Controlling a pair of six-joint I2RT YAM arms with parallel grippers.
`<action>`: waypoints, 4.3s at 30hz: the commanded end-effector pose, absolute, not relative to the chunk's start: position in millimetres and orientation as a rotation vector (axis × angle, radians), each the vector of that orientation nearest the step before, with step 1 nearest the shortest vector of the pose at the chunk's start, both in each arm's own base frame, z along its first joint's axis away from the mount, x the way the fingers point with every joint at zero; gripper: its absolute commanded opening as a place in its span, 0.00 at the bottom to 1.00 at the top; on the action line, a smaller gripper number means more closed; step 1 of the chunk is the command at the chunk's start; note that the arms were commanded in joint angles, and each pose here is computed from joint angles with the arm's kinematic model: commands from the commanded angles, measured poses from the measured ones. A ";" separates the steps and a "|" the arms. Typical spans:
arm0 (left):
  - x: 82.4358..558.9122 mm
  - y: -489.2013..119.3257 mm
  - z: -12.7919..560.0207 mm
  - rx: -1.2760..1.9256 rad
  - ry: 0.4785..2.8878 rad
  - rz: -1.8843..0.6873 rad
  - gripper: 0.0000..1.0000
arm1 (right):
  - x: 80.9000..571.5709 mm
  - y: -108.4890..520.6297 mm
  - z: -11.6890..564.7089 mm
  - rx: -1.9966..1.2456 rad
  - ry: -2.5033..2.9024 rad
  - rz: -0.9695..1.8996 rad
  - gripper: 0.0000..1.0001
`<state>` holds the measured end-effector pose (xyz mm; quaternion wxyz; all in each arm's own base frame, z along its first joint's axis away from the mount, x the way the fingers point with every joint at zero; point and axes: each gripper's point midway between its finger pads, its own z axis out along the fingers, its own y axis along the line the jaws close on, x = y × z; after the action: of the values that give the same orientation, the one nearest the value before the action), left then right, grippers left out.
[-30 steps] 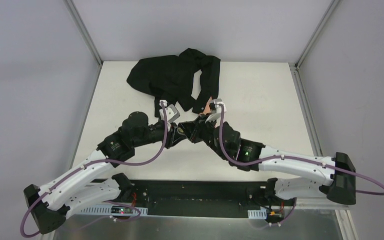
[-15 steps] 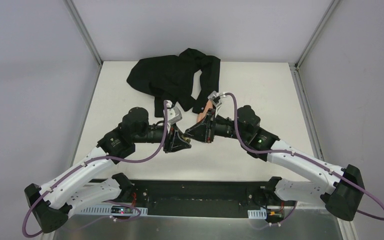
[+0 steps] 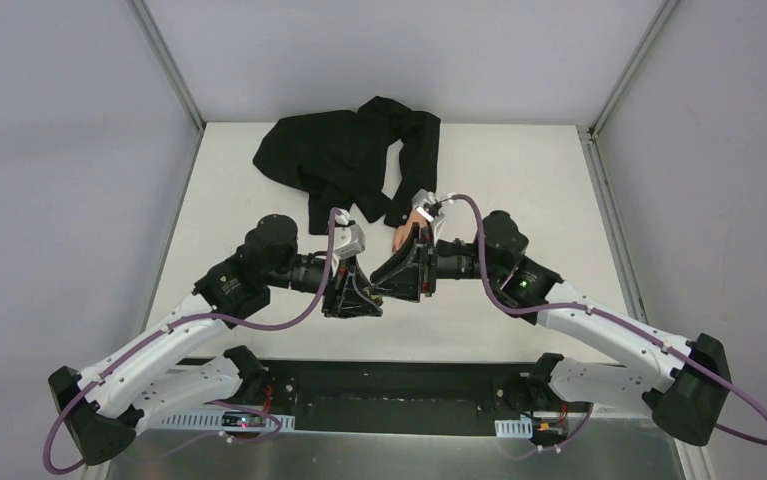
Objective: Paint the nails
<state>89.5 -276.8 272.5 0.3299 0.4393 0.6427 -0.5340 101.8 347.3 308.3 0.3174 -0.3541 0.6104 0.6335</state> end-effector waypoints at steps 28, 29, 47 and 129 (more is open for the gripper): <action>189.0 -240.9 272.8 0.685 1.706 -0.795 0.00 | 201.6 369.5 354.1 0.054 1.641 1.150 0.52; 188.6 -241.2 273.1 0.689 1.704 -0.798 0.00 | 202.0 371.9 351.8 0.053 1.649 1.141 0.50; 181.8 -240.1 282.7 0.710 1.667 -0.820 0.00 | 200.5 384.5 331.4 0.011 1.732 1.080 0.13; 177.2 -238.2 289.6 0.710 1.644 -0.835 0.00 | 160.5 382.1 364.8 -0.195 1.537 1.423 0.40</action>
<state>178.6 -232.1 279.4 0.5439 0.2980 0.7076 -0.3386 160.5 379.4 328.4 0.4777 -0.0862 0.6651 0.5675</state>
